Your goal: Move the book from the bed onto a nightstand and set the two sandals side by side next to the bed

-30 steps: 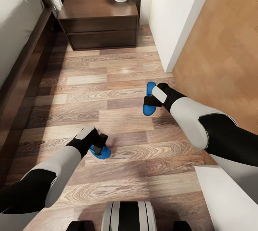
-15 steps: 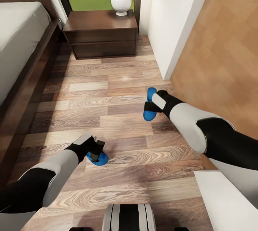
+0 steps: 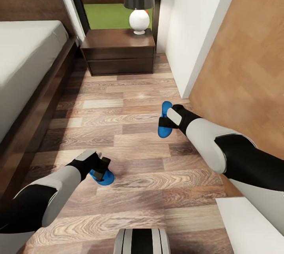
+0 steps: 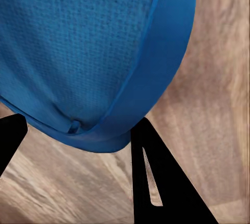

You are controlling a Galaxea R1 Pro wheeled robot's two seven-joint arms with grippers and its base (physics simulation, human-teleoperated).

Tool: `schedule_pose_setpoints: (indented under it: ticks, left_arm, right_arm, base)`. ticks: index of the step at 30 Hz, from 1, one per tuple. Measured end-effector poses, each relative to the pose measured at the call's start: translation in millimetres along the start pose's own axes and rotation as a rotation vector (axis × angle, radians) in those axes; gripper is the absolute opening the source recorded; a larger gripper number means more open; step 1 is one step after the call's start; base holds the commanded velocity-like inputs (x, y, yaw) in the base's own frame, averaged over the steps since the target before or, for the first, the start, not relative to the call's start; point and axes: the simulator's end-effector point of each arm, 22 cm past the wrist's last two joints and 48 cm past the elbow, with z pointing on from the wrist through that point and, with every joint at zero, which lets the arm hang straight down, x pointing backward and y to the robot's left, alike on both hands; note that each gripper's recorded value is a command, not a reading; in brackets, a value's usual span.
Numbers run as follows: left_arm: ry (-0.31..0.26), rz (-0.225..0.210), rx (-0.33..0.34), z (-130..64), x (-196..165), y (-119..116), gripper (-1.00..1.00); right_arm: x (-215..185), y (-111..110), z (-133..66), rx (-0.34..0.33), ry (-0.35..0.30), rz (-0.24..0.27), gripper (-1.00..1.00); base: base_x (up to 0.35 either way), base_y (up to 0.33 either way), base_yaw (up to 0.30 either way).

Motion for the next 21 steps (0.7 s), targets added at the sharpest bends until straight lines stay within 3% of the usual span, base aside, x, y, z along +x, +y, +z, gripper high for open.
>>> schedule_pose_setpoints:
  ticks: [21]
  left_arm:
    - [-0.052, -0.001, 0.107, -68.2, -17, -32, -1.00]
  right_arm:
    - [-30, 7, -72.4, -0.013, -0.094, -0.005, -1.00]
  base:
    - [0.000, 0.000, 0.116]
